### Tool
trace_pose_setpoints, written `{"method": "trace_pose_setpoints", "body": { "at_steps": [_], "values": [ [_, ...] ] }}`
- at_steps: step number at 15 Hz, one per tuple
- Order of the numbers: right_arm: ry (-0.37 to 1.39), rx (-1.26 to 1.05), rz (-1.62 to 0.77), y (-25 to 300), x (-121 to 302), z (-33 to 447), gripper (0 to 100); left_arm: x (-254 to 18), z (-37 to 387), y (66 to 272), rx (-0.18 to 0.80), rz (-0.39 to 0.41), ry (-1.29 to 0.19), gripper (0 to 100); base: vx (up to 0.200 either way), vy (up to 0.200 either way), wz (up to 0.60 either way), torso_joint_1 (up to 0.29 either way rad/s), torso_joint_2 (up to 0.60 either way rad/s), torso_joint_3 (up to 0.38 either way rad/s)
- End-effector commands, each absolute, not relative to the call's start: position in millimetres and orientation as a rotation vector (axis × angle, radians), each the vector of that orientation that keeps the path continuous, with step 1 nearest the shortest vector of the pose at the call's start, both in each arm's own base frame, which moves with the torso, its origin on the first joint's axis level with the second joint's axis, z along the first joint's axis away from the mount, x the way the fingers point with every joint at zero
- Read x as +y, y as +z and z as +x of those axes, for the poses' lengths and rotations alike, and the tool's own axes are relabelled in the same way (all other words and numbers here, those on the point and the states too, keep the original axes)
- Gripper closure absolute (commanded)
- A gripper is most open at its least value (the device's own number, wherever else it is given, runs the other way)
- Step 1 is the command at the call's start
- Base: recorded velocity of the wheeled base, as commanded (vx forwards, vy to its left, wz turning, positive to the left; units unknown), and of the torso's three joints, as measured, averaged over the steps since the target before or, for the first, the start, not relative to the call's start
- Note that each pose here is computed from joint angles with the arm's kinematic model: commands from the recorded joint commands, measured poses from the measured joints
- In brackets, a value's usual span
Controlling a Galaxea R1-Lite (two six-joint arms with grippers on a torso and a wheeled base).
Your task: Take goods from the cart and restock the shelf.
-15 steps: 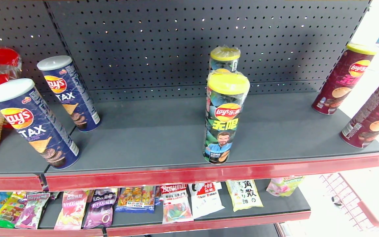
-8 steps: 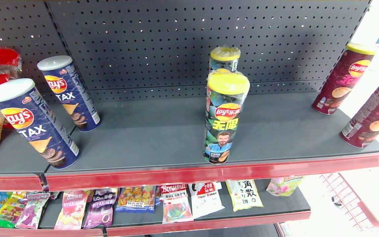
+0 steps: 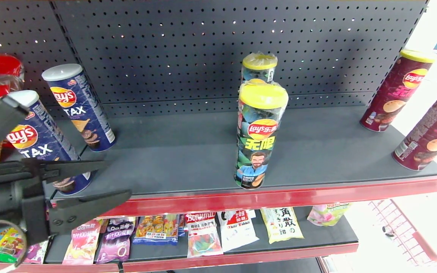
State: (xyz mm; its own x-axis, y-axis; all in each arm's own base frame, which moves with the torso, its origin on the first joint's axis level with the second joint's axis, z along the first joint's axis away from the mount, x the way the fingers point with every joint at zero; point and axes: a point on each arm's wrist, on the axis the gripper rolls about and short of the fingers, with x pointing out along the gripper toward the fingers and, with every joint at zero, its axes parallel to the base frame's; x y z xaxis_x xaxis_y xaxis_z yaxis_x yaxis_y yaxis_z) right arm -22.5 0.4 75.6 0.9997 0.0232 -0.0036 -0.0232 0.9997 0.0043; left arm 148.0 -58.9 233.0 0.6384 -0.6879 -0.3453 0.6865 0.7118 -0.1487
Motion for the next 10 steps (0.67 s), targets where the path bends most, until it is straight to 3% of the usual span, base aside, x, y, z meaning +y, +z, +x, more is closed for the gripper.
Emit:
{"method": "trace_pose_setpoints", "body": {
  "at_steps": [1, 3, 10],
  "values": [
    [0.025, 0.003, 0.005, 75.5, 0.4, -22.6, 0, -85.3, 193.7, 213.7, 0.502, 0.087, -0.852, 0, 0.000, 0.000, 0.00, 0.000, 0.00, 0.000],
    [0.025, 0.003, 0.005, 75.5, 0.4, -22.6, 0, -93.4, 211.9, 203.2, 0.514, 0.189, -0.867, 0, 0.000, 0.000, 0.00, 0.000, 0.00, 0.000],
    [0.025, 0.003, 0.006, 75.5, 0.4, -22.6, 0, -136.3, 245.9, 193.6, 0.545, 0.238, -0.953, 0, 0.000, 0.000, 0.00, 0.000, 0.00, 0.000]
  ]
}}
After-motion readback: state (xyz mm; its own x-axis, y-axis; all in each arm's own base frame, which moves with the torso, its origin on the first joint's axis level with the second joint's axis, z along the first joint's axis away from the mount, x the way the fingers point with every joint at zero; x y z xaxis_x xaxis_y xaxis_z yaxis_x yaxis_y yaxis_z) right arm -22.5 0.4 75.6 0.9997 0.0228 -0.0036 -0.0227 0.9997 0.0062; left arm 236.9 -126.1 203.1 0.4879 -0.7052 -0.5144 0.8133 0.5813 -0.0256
